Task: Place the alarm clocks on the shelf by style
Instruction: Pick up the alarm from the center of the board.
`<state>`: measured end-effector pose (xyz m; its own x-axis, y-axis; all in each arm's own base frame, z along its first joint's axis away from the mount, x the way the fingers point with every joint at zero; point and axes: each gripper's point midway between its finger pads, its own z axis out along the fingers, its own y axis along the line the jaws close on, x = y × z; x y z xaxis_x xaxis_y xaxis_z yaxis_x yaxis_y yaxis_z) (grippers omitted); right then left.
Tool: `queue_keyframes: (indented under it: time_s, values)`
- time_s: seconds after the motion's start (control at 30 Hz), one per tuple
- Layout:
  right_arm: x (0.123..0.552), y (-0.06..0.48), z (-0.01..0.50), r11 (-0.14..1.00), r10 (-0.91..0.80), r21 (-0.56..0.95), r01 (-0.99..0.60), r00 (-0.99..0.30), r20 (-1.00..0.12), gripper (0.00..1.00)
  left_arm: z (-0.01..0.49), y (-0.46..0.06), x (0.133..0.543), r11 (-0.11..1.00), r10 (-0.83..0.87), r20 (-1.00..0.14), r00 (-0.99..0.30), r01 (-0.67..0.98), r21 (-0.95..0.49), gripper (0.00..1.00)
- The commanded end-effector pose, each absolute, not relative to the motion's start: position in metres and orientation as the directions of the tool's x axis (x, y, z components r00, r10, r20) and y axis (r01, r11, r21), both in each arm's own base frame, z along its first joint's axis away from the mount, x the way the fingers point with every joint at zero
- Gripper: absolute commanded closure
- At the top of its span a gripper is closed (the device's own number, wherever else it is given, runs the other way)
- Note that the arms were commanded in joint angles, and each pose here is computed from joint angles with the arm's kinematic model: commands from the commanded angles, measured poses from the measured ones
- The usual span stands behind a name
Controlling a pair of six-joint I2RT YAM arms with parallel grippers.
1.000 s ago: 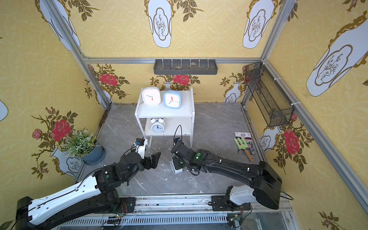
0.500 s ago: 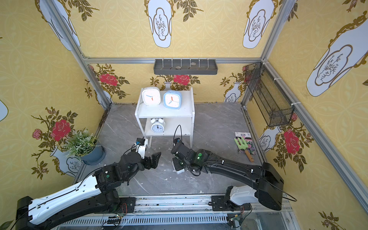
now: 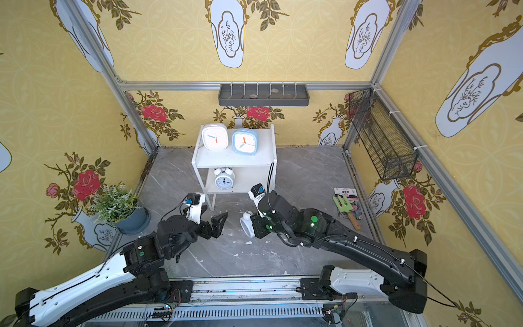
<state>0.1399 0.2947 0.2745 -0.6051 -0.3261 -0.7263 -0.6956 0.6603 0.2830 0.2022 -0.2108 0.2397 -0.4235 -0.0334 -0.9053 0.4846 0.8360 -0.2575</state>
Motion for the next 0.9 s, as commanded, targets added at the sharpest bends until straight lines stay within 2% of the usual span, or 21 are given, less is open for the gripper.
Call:
queue_keyframes:
  time_s: [0.0, 0.17, 0.43, 0.57, 0.67, 0.87]
  values:
    - [0.135, 0.297, 0.31, 0.594, -0.326, 0.275, -0.756, -0.539, -0.776, 1.0, 0.262, -0.232, 0.19, 0.743, -0.002, -0.931, -0.365, 0.622, -0.246, 0.02]
    - [0.131, 0.295, 0.35, 0.539, -0.307, 0.276, -0.796, -0.491, -0.815, 1.0, 0.285, -0.262, 0.164, 0.613, 0.076, -0.963, -0.26, 0.773, -0.161, 0.01]
    - [0.127, 0.292, 0.379, 0.511, -0.283, 0.273, -0.815, -0.459, -0.842, 1.0, 0.311, -0.287, 0.135, 0.531, 0.135, -0.991, -0.009, 0.845, 0.065, 0.01]
    - [0.127, 0.293, 0.385, 0.505, -0.283, 0.275, -0.818, -0.457, -0.843, 1.0, 0.318, -0.295, 0.135, 0.544, 0.16, -0.985, 0.066, 0.827, 0.144, 0.01]
    - [0.126, 0.294, 0.388, 0.499, -0.281, 0.277, -0.821, -0.455, -0.845, 1.0, 0.322, -0.297, 0.144, 0.606, 0.182, -0.977, 0.114, 0.769, 0.202, 0.01]
    - [0.125, 0.297, 0.388, 0.492, -0.282, 0.282, -0.823, -0.458, -0.843, 1.0, 0.325, -0.303, 0.15, 0.645, 0.186, -0.971, 0.151, 0.726, 0.237, 0.01]
